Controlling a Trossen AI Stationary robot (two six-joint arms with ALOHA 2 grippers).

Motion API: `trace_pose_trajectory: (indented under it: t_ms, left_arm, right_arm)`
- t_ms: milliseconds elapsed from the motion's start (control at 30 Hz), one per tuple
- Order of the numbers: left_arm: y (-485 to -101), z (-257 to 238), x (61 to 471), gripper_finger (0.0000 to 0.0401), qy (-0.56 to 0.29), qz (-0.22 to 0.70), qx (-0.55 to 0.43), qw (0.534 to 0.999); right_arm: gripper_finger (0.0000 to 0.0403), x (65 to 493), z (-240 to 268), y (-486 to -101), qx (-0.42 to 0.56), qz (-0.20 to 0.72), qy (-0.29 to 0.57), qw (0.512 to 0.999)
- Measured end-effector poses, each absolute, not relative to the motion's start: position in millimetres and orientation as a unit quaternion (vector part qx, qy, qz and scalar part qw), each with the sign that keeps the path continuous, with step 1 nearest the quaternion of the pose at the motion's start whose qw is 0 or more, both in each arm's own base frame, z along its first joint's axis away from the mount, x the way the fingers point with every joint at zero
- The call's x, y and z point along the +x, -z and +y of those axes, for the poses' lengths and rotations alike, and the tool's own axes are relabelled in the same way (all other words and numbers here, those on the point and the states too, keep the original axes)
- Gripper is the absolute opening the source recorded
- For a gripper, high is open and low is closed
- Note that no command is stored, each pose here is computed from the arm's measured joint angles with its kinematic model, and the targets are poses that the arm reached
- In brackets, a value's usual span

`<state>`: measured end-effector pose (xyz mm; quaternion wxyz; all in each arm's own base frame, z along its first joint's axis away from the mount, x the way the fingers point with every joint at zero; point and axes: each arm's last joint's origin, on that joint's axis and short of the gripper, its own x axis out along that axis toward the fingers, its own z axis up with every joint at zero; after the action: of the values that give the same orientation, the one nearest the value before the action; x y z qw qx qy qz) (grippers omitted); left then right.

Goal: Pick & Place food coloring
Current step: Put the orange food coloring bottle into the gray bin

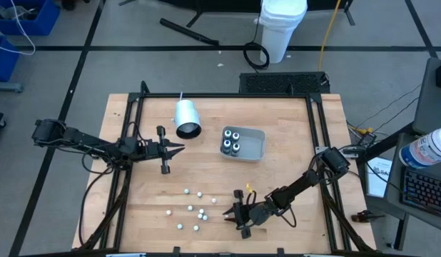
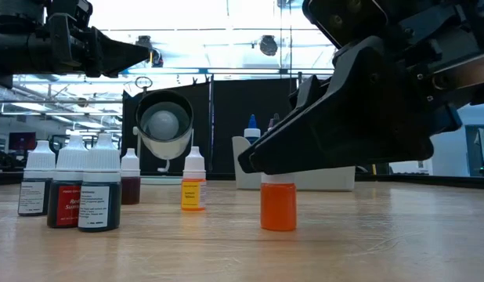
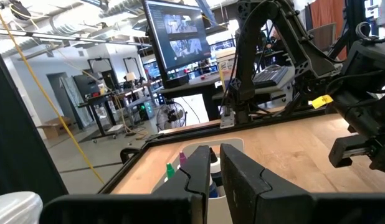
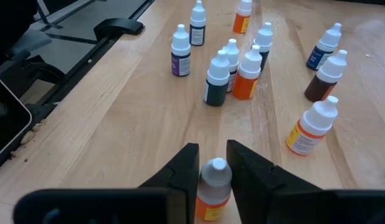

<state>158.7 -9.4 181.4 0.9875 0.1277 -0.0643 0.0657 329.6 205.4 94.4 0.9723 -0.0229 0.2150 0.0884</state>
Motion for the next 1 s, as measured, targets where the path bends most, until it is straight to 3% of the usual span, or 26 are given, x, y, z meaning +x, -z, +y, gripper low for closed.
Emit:
trace_pose_trajectory:
  t_ms: [167,533,767,1000]
  left_arm:
    - [-181,-9,159,0.0047,-0.066,-0.064,0.128,0.988]
    - [-181,-9,159,0.0047,-0.066,-0.064,0.128,0.988]
    - [-181,-9,159,0.0047,-0.066,-0.064,0.128,0.988]
    - [-181,-9,159,0.0047,-0.066,-0.064,0.128,0.988]
  right_arm:
    - [0.0052,330,205,-95,-0.022,0.214,-0.088,0.973]
    - [0.0061,332,199,-122,-0.027,0.188,-0.087,0.978]
    - [0.0055,324,182,-170,-0.074,0.186,-0.081,0.976]
    - [0.0056,297,150,-231,-0.126,0.199,0.015,0.972]
